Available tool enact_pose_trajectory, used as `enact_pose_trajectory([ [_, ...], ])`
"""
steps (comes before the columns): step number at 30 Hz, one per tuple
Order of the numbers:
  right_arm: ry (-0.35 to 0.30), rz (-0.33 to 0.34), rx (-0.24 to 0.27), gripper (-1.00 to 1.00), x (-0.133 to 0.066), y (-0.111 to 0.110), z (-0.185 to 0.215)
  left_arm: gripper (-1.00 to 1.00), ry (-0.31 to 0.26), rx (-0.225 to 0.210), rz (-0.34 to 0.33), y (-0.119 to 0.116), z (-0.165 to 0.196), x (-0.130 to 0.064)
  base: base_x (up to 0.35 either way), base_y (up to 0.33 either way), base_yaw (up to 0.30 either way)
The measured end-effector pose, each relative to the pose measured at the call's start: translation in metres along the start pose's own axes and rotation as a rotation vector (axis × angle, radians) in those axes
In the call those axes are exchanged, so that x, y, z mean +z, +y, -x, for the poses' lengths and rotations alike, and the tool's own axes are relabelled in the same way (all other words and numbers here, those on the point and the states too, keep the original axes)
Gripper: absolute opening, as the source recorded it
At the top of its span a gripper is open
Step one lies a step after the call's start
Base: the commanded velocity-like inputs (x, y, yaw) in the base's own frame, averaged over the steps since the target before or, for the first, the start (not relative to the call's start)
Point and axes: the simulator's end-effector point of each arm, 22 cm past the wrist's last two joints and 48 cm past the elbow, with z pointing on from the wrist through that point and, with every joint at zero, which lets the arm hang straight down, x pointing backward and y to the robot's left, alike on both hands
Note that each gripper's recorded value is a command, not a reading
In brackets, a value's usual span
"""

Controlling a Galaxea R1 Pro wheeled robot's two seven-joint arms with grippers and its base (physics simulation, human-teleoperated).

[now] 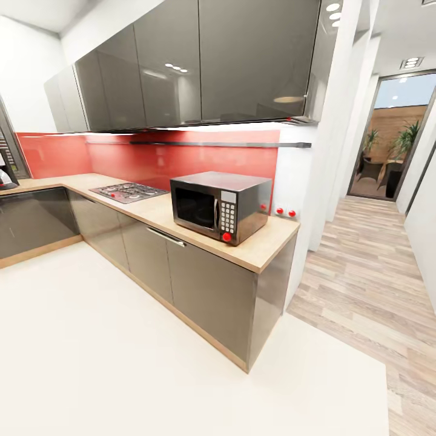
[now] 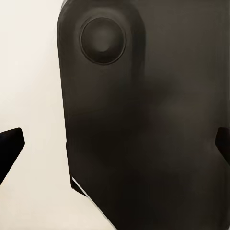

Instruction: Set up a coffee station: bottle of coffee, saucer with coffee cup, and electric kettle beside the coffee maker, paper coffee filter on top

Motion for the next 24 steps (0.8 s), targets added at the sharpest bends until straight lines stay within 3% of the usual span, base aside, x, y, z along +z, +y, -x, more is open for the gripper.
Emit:
enact_pose_trajectory([
  [8, 0.0, 0.0, 0.0, 1.0, 0.0, 0.0, 0.0, 1.0, 0.0, 0.0, 0.0, 0.0, 0.0, 0.0, 0.0, 0.0, 0.0],
  [15, -0.082, -0.017, -0.007, 1.0, -0.002, -0.015, 0.051, 1.0, -0.002, -0.01, -0.03, -0.021, -0.012, -0.001, 0.0, 0.0, 0.0],
  [16, -0.22, -0.027, -0.009, 1.0, -0.012, -0.023, 0.118, 1.0, -0.068, -0.013, -0.031, -0.022, 0.018, -0.002, 0.0, 0.0, 0.0],
  [17, -0.399, -0.031, -0.01, 1.0, -0.041, -0.026, 0.23, 1.0, -0.21, -0.015, -0.03, -0.021, 0.085, -0.011, 0.0, 0.0, 0.0],
  [18, -0.467, -0.035, -0.009, 1.0, -0.057, -0.028, 0.278, 1.0, -0.33, -0.016, -0.029, -0.02, 0.142, -0.026, 0.0, 0.0, 0.0],
  [20, -0.408, -0.039, -0.01, 1.0, -0.043, -0.032, 0.234, 1.0, -0.326, -0.018, -0.028, -0.02, 0.138, -0.025, 0.0, 0.0, 0.036],
  [24, -0.418, -0.048, -0.011, 1.0, -0.045, -0.038, 0.24, 1.0, -0.347, -0.022, -0.027, -0.019, 0.146, -0.028, 0.0, 0.0, 0.163],
])
